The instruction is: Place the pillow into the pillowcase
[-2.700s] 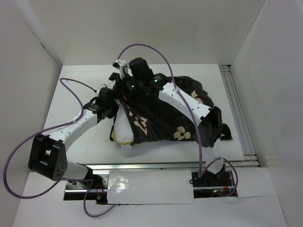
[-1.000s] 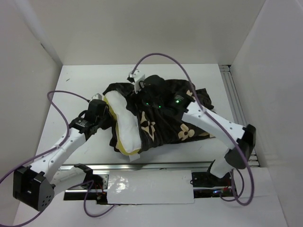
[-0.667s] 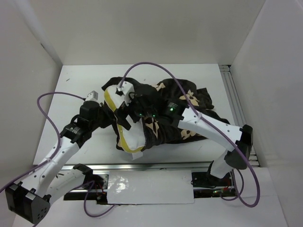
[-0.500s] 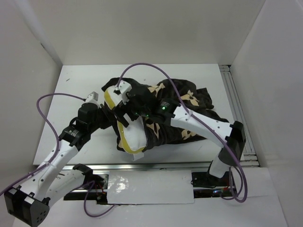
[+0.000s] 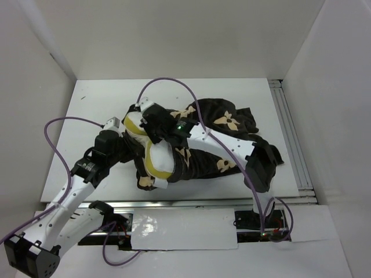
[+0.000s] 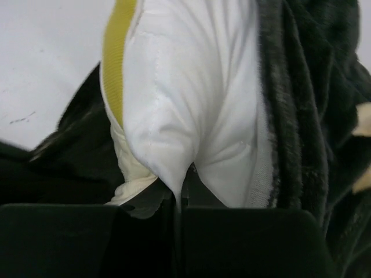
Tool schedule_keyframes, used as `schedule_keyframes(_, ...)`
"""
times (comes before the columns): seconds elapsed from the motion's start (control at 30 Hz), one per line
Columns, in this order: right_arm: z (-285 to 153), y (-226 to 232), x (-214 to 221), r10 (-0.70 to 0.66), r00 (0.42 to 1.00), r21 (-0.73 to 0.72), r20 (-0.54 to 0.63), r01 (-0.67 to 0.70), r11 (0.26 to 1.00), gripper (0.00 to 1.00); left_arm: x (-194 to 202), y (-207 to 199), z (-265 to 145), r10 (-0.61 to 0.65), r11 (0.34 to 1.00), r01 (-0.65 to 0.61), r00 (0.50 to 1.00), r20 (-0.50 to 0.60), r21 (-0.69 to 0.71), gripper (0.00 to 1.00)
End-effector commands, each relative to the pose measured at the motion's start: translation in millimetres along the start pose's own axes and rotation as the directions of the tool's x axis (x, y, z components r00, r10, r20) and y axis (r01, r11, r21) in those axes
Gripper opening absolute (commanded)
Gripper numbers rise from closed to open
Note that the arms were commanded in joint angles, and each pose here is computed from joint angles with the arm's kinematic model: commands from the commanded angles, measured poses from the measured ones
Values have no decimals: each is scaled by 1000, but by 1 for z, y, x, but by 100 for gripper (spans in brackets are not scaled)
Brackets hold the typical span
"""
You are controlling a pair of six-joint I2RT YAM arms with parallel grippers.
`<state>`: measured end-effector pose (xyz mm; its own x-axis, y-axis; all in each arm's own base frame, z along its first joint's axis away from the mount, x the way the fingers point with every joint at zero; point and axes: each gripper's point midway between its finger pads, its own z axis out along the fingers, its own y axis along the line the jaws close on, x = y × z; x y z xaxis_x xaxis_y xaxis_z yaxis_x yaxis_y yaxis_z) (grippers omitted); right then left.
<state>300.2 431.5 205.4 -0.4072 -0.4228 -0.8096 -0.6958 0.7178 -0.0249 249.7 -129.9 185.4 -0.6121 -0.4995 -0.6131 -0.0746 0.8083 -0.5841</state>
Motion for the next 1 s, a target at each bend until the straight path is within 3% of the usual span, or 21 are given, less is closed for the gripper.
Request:
schedule_keyframes(0.0,14,-111,33,160,985,358,-70,-125,925,0,-48,-25,-19,-23,999,17,985,169,37,0)
schedule_keyframes(0.17,-16,-220,78,331,942,622,-54,-228,750,0,-33,42,-15,-69,935,106,990,120,-339,0)
schedule_keyframes(0.23,-25,-234,79,349,937,638,-30,-251,728,0,-26,53,-11,-78,912,110,992,96,-396,0)
schedule_keyframes(0.37,-23,-236,85,323,945,581,-48,-237,779,0,-11,74,-5,-92,884,107,994,54,-455,0)
schedule_keyframes(0.43,-20,-222,72,325,946,473,-17,-279,836,0,-3,93,-6,-110,847,107,994,25,-521,5)
schedule_keyframes(0.5,-15,-208,76,312,950,363,-26,-282,888,0,6,103,-3,-133,826,105,991,-10,-553,1)
schedule_keyframes(0.53,-15,-185,57,292,956,214,19,-289,933,0,14,110,1,-148,820,107,989,-28,-562,0)
schedule_keyframes(0.6,-16,-153,60,265,964,30,8,-265,964,0,21,106,14,-143,843,75,986,-87,-533,0)
schedule_keyframes(0.63,-25,-144,44,245,967,-37,69,-243,969,0,24,104,24,-136,861,70,986,-95,-503,0)
schedule_keyframes(0.73,-35,-112,43,236,967,-221,93,-211,952,0,28,86,39,-79,922,14,985,-153,-386,0)
schedule_keyframes(0.8,-39,-101,43,228,969,-255,91,-199,946,0,24,78,43,-47,943,-3,989,-142,-334,9)
schedule_keyframes(0.83,-39,-94,43,221,971,-273,88,-190,943,0,19,74,42,-44,947,0,991,-128,-323,18)
schedule_keyframes(0.87,-39,-94,43,221,971,-273,88,-190,943,0,13,66,40,-1,954,-36,992,-125,-296,49)
schedule_keyframes(0.97,-37,-95,41,230,969,-265,88,-200,943,0,-13,51,31,53,959,-65,997,-50,-277,78)
